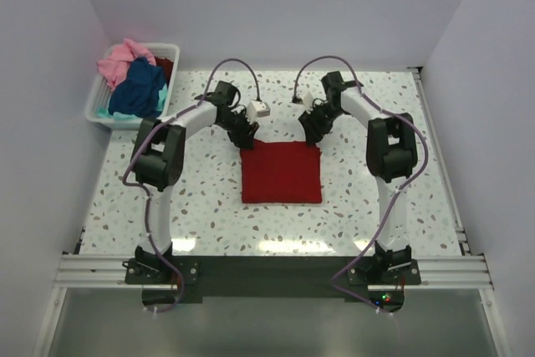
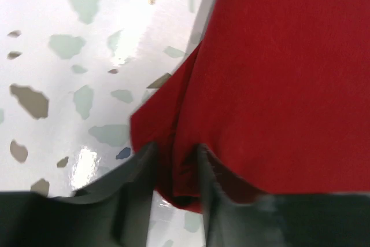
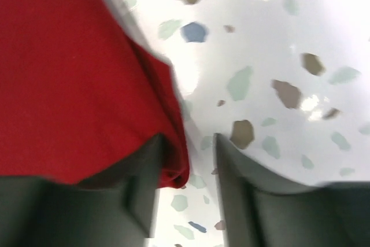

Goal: Fold and stack the t-shirts
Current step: Fold the tshirt, then neatly place the folded tshirt to the corner

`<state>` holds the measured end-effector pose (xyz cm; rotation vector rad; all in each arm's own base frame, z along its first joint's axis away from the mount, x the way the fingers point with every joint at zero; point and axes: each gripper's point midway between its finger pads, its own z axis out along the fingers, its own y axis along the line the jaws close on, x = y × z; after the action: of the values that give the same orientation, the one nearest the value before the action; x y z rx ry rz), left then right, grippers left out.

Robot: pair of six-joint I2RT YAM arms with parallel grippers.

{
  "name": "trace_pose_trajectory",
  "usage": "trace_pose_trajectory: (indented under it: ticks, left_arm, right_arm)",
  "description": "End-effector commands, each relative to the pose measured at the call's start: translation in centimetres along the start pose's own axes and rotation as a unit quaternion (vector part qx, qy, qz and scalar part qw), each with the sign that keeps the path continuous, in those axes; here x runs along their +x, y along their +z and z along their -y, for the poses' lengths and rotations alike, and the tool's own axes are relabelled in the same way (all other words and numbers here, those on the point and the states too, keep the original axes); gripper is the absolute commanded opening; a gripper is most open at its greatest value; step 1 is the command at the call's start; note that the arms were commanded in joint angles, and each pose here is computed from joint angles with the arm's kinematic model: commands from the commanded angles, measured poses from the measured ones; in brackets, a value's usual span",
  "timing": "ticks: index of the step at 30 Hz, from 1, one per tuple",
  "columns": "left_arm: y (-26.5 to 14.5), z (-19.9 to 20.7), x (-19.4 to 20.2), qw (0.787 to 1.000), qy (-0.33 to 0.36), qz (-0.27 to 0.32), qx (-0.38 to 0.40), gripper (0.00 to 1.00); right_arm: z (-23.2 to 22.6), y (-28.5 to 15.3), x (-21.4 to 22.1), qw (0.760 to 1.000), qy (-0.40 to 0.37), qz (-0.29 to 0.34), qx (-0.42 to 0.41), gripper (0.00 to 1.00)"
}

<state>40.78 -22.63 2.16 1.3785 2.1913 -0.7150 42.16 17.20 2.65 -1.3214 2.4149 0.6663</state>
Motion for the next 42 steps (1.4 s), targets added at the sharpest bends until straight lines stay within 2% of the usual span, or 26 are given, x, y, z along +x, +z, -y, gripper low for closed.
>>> trace_pose_trajectory:
  ticks: [1,2,3,4,6,7,8,9,11,12,13,15,16,18,19,24,26,29,33,35,36,38,40,41,42]
  left_arm:
    - [-4.0,-4.1,-3.0,0.993,-0.046,0.057,-0.091,0.44]
    - [-5.2,-4.3,-4.1,0.99,-0.062,0.083,-0.095,0.59]
    - [-7.0,-5.2,-5.3,0.984,-0.074,0.122,-0.105,0.89]
    - [-8.9,-3.7,-7.0,0.978,-0.097,0.16,-0.089,1.0]
    - [-10.1,-2.1,-7.6,0.972,-0.118,0.186,-0.079,1.0]
    - [-11.9,0.4,-9.3,0.967,-0.123,0.217,-0.052,1.0]
    - [-12.3,1.9,-9.6,0.964,-0.131,0.228,-0.037,1.0]
    - [-11.3,4.3,-8.7,0.961,-0.163,0.225,-0.007,1.0]
    - [-12.1,8.1,-9.2,0.955,-0.178,0.237,0.023,1.0]
    - [-10.5,10.5,-7.9,0.954,-0.192,0.226,0.05,1.0]
    - [-11.0,13.1,-8.3,0.944,-0.214,0.235,0.087,1.0]
    - [-9.3,16.9,-7.5,0.936,-0.222,0.233,0.142,1.0]
    - [-9.1,18.6,-7.4,0.926,-0.249,0.226,0.173,1.0]
    - [-7.7,20.8,-6.2,0.918,-0.259,0.218,0.207,1.0]
    - [-7.3,21.4,-5.8,0.908,-0.286,0.209,0.223,1.0]
    - [-5.1,21.3,-3.9,0.894,-0.326,0.197,0.237,1.0]
    - [-2.9,20.0,-2.0,0.892,-0.352,0.172,0.225,1.0]
    - [-1.0,17.2,1.1,0.875,-0.405,0.154,0.215,1.0]
    - [0.9,16.1,6.2,0.849,-0.47,0.118,0.212,1.0]
    - [0.8,15.6,7.3,0.843,-0.483,0.118,0.205,1.0]
    - [0.8,15.9,7.7,0.844,-0.481,0.114,0.21,1.0]
    - [0.4,16.2,7.6,0.846,-0.476,0.112,0.215,1.0]
    - [-0.9,16.9,6.7,0.856,-0.449,0.118,0.226,1.0]
    - [-1.6,17.7,6.8,0.854,-0.454,0.104,0.232,1.0]
    - [-3.2,17.3,4.9,0.882,-0.393,0.132,0.222,1.0]
  right_arm:
    - [2.8,-5.5,-5.6,0.991,0.033,0.08,0.1,0.53]
    - [2.7,-6.2,-6.1,0.989,0.046,0.09,0.109,0.59]
    - [2.3,-7.2,-6.7,0.985,0.076,0.105,0.111,0.74]
    - [1.3,-9.3,-7.2,0.981,0.086,0.126,0.116,0.81]
    - [-0.9,-11.1,-7.9,0.976,0.115,0.162,0.093,0.97]
    - [-2.3,-10.9,-6.9,0.976,0.132,0.159,0.075,0.99]
    - [-4.4,-12.9,-7.5,0.973,0.127,0.179,0.068,0.99]
    - [-6.1,-13.1,-7.5,0.97,0.144,0.19,0.038,0.98]
    - [-9.1,-12.3,-5.7,0.968,0.175,0.18,-0.006,0.99]
    - [-11.2,-13.0,-5.8,0.963,0.187,0.19,-0.035,0.99]
    - [-13.0,-11.7,-4.6,0.962,0.205,0.172,-0.059,0.99]
    - [-15.5,-11.2,-4.7,0.95,0.24,0.173,-0.097,0.99]
    - [-17.8,-9.6,-3.9,0.945,0.255,0.153,-0.139,0.99]
    - [-20.6,-7.6,-4.1,0.934,0.272,0.136,-0.187,0.99]
    - [-21.7,-6.4,-3.3,0.929,0.283,0.118,-0.206,0.99]
    - [-23.3,-2.2,-2.2,0.909,0.33,0.078,-0.242,0.99]
    - [-22.5,0.2,0.0,0.905,0.354,0.048,-0.231,0.99]
    - [-20.8,2.8,2.9,0.892,0.391,0.016,-0.226,0.99]
    - [-19.3,4.2,7.2,0.891,0.393,-0.028,-0.226,0.99]
    - [-19.3,4.2,8.8,0.883,0.404,-0.044,-0.235,0.99]
    - [-19.2,4.0,9.4,0.873,0.419,-0.044,-0.244,0.99]
    - [-19.2,3.5,9.9,0.869,0.425,-0.048,-0.248,0.99]
    - [-19.3,2.0,9.6,0.88,0.399,-0.046,-0.252,0.99]
    - [-20.1,0.7,9.6,0.883,0.385,-0.054,-0.262,0.99]
    - [-20.3,-0.6,8.6,0.891,0.367,-0.041,-0.264,0.99]
